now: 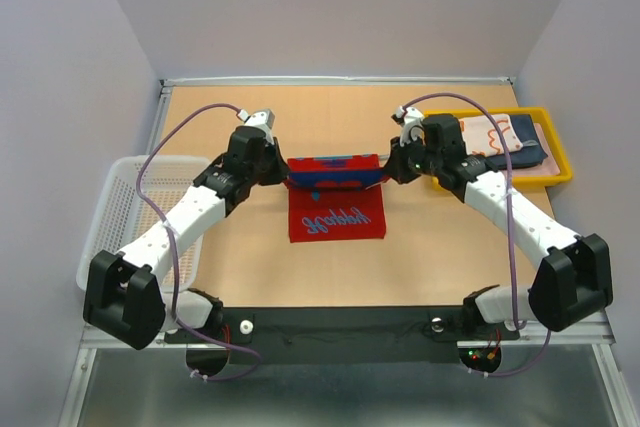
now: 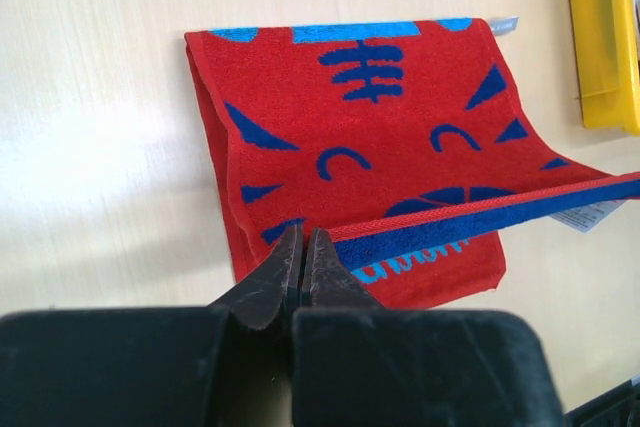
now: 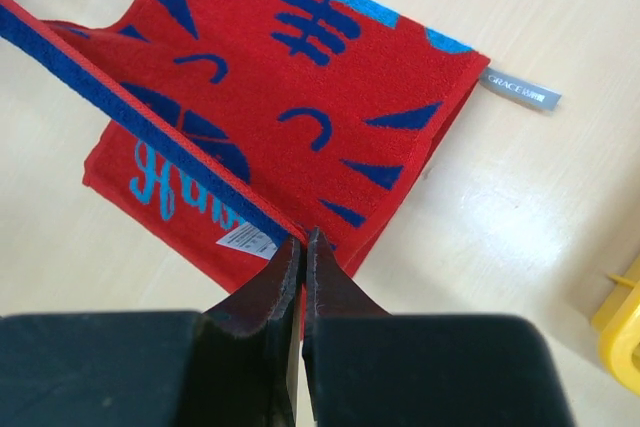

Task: Fold and stack the towels
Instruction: Fold the towel

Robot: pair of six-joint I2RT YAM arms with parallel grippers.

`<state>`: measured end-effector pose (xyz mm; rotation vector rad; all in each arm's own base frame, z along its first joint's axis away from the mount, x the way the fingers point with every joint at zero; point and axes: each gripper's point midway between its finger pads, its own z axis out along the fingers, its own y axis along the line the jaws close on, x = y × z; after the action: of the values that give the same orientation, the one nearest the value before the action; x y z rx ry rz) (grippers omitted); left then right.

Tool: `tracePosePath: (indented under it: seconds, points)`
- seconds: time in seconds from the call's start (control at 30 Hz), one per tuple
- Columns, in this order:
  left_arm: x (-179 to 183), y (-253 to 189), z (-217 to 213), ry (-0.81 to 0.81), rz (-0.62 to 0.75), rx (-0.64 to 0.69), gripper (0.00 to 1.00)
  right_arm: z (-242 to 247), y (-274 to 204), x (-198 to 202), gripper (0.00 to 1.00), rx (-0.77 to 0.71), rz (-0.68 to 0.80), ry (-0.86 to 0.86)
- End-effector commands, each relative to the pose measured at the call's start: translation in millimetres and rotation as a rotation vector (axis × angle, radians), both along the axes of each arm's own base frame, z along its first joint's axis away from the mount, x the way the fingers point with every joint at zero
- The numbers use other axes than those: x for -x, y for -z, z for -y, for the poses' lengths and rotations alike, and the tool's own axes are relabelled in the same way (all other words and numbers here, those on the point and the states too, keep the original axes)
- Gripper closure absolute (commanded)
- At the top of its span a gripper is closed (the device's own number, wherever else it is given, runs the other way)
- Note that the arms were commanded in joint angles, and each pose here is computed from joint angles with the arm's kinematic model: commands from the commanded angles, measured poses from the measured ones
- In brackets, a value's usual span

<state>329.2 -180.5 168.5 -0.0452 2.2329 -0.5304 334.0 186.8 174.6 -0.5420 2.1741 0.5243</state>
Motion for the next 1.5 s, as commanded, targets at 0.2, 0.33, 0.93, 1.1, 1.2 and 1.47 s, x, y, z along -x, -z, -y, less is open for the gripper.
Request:
tracePosePath:
  seconds: [0.2, 0.33, 0.93, 1.1, 1.2, 1.47]
  points:
    - [29.6, 65.5, -35.4, -0.111, -0.155, -0.149, 1.00, 37.6, 65.2, 23.6, 0.99, 0.097, -0.226, 0.163]
    - [42.3, 96.7, -29.0, -0.112, -0.232, -0.170, 1.00, 41.3, 96.7, 29.4, 0.99, 0.131, -0.321, 0.199]
    - [29.6, 78.1, -44.2, -0.215, -0.191, -0.233, 1.00, 31.8, 91.8, 28.3, 1.00, 0.071, -0.363, 0.218]
    - [27.2, 54.5, -47.3, -0.229, -0.158, -0.232, 1.00, 24.2, 68.1, 30.3, 1.00, 0.023, -0.353, 0.194]
    - [30.8, 52.8, -49.3, -0.231, -0.158, -0.231, 1.00, 23.1, 70.9, 38.8, 1.00, 0.017, -0.383, 0.181]
    - [64.2, 111.2, -45.8, -0.192, -0.296, -0.209, 1.00, 29.6, 124.2, 76.6, 0.98, 0.055, -0.570, 0.192]
